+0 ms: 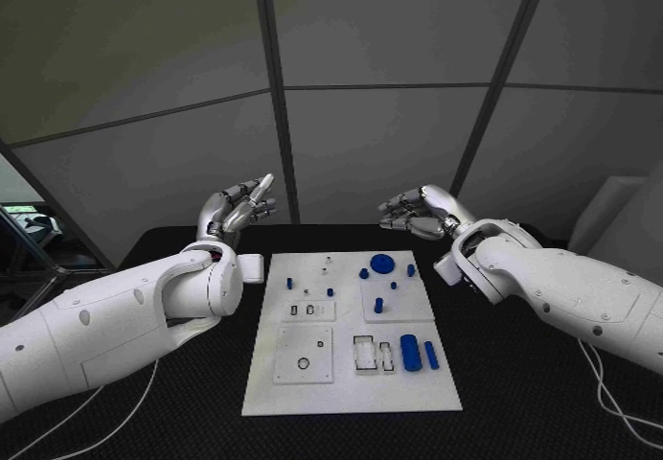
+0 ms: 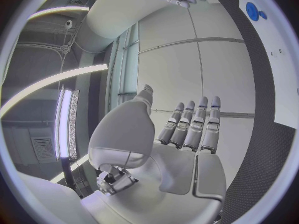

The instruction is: Assemble the parts on the task board

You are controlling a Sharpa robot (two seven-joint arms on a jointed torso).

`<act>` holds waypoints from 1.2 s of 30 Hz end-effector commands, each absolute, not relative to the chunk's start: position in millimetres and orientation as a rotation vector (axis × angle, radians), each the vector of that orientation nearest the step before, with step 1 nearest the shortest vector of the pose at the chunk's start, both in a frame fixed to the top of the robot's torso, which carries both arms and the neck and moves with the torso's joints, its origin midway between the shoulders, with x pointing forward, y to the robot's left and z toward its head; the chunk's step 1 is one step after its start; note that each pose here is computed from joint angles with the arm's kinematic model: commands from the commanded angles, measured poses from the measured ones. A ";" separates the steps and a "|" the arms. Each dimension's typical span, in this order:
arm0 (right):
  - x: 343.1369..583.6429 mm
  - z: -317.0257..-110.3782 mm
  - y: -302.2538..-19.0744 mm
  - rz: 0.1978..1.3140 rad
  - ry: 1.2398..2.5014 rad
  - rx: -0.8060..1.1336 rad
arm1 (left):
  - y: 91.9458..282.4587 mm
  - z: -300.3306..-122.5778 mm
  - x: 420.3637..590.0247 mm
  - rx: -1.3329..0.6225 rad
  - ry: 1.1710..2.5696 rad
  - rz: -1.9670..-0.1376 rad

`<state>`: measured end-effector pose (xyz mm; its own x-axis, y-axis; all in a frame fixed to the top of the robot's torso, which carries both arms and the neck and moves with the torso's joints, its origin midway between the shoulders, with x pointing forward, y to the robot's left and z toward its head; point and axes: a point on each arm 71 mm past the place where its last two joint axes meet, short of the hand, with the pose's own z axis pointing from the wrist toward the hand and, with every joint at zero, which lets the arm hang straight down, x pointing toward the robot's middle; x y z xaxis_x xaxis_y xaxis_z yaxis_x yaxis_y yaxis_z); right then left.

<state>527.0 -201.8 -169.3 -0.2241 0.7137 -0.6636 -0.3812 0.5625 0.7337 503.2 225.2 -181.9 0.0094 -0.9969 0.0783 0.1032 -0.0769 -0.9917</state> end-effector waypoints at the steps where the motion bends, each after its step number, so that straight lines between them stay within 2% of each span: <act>1: 529.2 -171.1 -195.9 0.781 1.574 -0.011 | 219.5 -176.0 497.5 -1.146 1.109 -1.390; 8: 533.7 -161.3 -183.8 0.615 1.594 -0.190 | 218.3 -170.0 484.9 -1.106 1.134 -1.429; 14: 535.4 -159.8 -171.0 0.514 1.625 -0.282 | 209.6 -164.7 466.7 -1.099 1.166 -1.474; 26: 538.1 -161.6 -159.6 0.459 1.628 -0.321 | 199.4 -160.8 455.3 -1.107 1.187 -1.517; 36: 538.2 -171.0 -159.2 0.434 1.690 -0.349 | 198.0 -159.5 452.3 -1.110 1.192 -1.526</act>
